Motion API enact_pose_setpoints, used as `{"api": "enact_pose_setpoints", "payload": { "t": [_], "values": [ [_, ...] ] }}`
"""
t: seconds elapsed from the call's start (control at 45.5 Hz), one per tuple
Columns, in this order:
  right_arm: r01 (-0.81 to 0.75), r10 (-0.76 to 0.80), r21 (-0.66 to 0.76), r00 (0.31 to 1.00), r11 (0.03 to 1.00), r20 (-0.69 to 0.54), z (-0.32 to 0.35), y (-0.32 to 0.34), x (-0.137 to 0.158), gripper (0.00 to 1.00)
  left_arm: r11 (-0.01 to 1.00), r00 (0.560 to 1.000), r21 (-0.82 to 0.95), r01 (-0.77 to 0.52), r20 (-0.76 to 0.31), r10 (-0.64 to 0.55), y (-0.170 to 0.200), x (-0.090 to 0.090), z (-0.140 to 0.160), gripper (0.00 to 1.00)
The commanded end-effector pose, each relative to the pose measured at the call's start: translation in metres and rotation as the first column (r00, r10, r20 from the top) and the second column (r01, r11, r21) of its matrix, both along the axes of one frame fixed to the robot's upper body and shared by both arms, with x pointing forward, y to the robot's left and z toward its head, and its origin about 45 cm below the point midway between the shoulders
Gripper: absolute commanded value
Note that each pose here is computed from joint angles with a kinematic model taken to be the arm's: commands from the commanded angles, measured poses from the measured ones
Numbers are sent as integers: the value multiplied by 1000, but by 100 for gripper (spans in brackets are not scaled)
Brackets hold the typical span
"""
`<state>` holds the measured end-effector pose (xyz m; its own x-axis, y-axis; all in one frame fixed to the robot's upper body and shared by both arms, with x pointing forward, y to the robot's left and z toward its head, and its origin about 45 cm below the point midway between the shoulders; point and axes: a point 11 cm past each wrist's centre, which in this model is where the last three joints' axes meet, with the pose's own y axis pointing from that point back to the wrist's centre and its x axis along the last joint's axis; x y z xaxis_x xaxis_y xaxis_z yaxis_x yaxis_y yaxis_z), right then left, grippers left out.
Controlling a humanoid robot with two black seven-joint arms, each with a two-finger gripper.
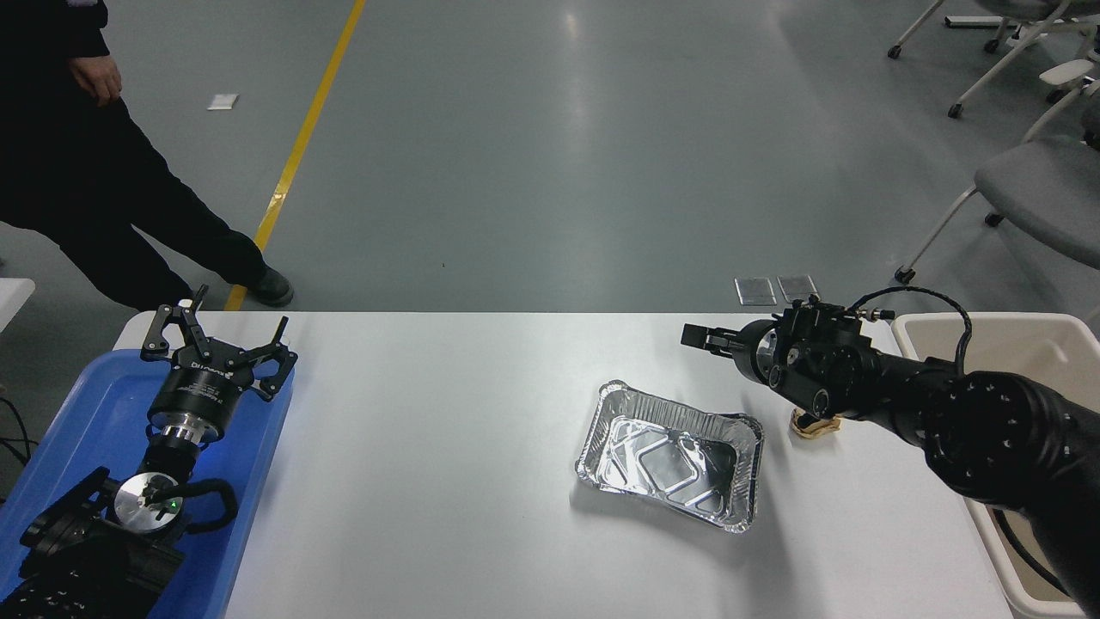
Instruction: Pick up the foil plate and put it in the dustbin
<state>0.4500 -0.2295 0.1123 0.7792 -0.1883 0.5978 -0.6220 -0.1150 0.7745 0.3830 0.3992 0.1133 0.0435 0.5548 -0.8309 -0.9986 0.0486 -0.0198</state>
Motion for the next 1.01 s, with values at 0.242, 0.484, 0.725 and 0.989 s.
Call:
{"api": "enact_pose_setpoints", "payload": {
  "t": [0.242,0.484,0.725,0.989],
  "values": [
    [-154,160,49,972,987,-173,105,47,-24,100,1000,1000,0,1,0,-1,0,0,0,99],
    [-108,109,21,947,994,-302,175,38,-42,100,1000,1000,0,1,0,-1,0,0,0,99],
    [-177,160,14,850,984,-501,232,41,-67,100,1000,1000,1,2,-1,-2,0,0,0,99],
    [-155,109,-97,922,983,-370,313,29,-73,100,1000,1000,1,2,-1,-2,0,0,0,99]
  ]
}}
